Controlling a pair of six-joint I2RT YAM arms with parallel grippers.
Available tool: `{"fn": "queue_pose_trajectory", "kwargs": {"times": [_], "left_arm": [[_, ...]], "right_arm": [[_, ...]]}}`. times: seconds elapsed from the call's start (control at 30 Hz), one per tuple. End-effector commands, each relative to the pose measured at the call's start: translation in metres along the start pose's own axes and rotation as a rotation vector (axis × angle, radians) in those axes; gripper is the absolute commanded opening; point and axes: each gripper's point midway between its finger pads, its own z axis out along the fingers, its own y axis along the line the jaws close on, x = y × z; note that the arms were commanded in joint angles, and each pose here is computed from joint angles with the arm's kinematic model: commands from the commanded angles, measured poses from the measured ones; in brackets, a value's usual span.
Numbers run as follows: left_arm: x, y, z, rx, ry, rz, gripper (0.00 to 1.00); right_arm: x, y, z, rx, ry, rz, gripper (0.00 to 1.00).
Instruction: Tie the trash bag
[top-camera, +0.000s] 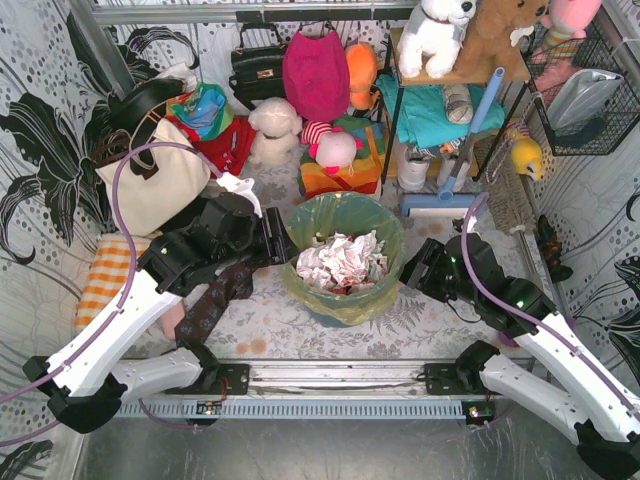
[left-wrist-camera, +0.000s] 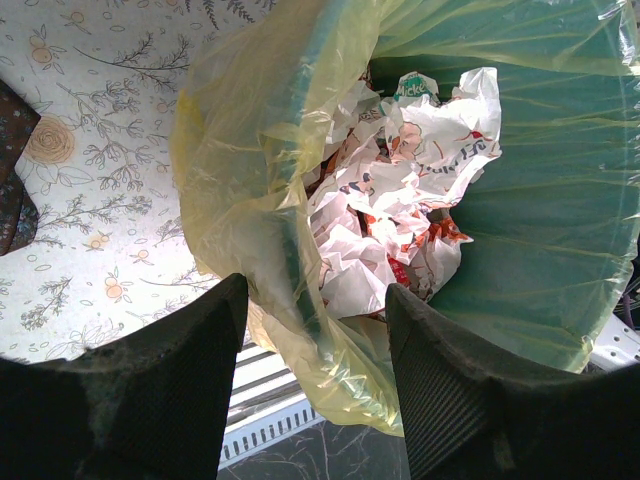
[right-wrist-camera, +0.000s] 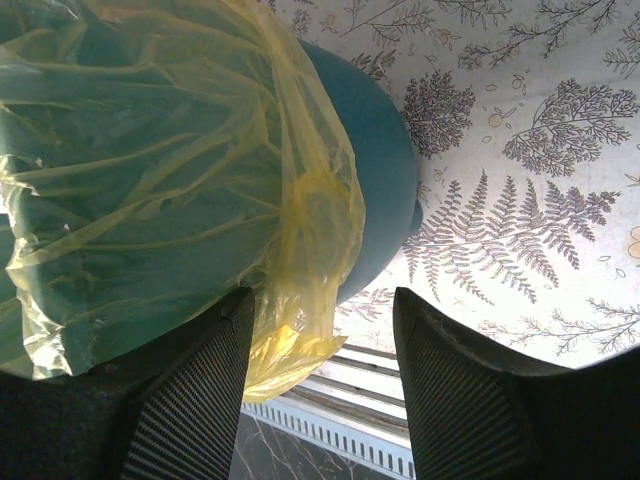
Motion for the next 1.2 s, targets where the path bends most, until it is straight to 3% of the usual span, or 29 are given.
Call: {"fn": "queue_pose_trajectory", "kwargs": {"times": [0.0, 0.33, 0.83, 1.17], "left_arm": [[-0.002, -0.005, -0.001, 0.022, -0.006, 0.018, 0.65], [0.001, -0.002, -0.001, 0.019, -0.007, 0.009, 0.65], [0.008, 0.006, 0.002, 0.000, 0.010, 0.007, 0.65], [0.010, 0.007, 0.004, -0.004, 0.013, 0.007, 0.65]], "right_arm": [[-0.004, 0.012, -0.004, -0.044, -0.010, 0.018, 0.57], [0.010, -0.008, 0.031, 0.026, 0.023, -0.001, 0.58], [0.025, -0.069, 0.037, 0.271, 0.049, -0.057, 0.46], [0.008, -0.030, 0.014, 0.140, 0.021, -0.052, 0.43]]}}
